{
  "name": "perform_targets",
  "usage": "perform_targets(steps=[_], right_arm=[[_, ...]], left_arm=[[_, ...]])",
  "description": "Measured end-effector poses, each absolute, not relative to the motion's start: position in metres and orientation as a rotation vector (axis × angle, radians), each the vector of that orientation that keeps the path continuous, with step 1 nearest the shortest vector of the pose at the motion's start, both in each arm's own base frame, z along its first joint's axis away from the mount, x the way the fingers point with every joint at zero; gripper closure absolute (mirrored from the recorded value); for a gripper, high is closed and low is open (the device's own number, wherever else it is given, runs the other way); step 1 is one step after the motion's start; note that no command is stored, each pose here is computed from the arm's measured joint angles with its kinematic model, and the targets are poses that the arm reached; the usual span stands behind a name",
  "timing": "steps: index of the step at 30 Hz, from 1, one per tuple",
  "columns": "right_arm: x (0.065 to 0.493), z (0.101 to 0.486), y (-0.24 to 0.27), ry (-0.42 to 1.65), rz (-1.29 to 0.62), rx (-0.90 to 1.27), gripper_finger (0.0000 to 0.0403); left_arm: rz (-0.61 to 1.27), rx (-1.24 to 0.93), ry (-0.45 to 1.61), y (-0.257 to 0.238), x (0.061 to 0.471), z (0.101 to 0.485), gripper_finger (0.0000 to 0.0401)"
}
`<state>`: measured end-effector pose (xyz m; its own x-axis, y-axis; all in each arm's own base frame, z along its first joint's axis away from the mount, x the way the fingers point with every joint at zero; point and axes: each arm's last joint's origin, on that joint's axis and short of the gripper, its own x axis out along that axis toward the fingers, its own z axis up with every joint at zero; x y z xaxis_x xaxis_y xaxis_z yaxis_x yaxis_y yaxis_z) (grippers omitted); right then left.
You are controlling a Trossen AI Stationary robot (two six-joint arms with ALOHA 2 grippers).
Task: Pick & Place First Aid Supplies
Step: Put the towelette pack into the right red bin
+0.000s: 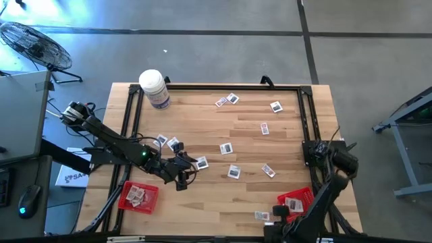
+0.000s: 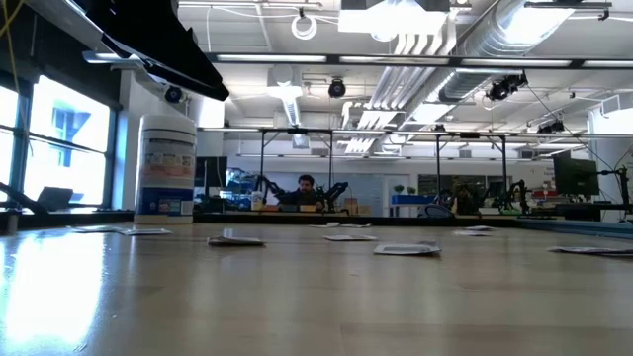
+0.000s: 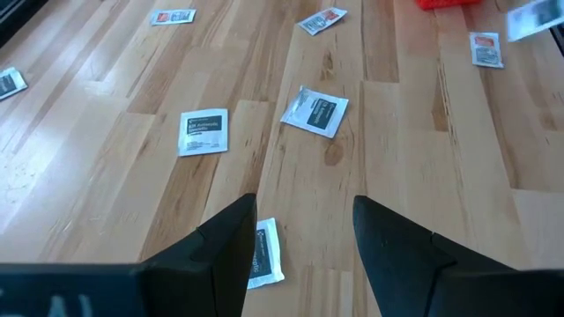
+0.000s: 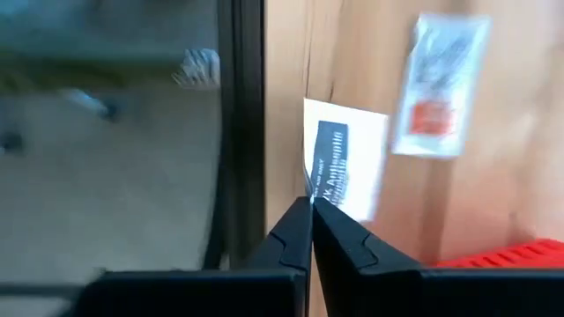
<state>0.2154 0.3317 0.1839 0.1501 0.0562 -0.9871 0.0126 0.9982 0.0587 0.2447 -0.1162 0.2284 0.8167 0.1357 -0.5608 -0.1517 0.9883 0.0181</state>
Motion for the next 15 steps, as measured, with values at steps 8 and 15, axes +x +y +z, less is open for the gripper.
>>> perform_targets(steps=[8,15], right_arm=[[0.196,0.262,0.286,1.304,-0.192,0.225,0.0401],[0.164,0.278,0.270,1.466,-0.470,0.396,0.0402]], left_arm=[[0.154,-0.028,0.596,-0.116,0.245,0.228,0.0215],[0.148,-0.030,0.597,-0.116,0.245,0.228,0.0215]])
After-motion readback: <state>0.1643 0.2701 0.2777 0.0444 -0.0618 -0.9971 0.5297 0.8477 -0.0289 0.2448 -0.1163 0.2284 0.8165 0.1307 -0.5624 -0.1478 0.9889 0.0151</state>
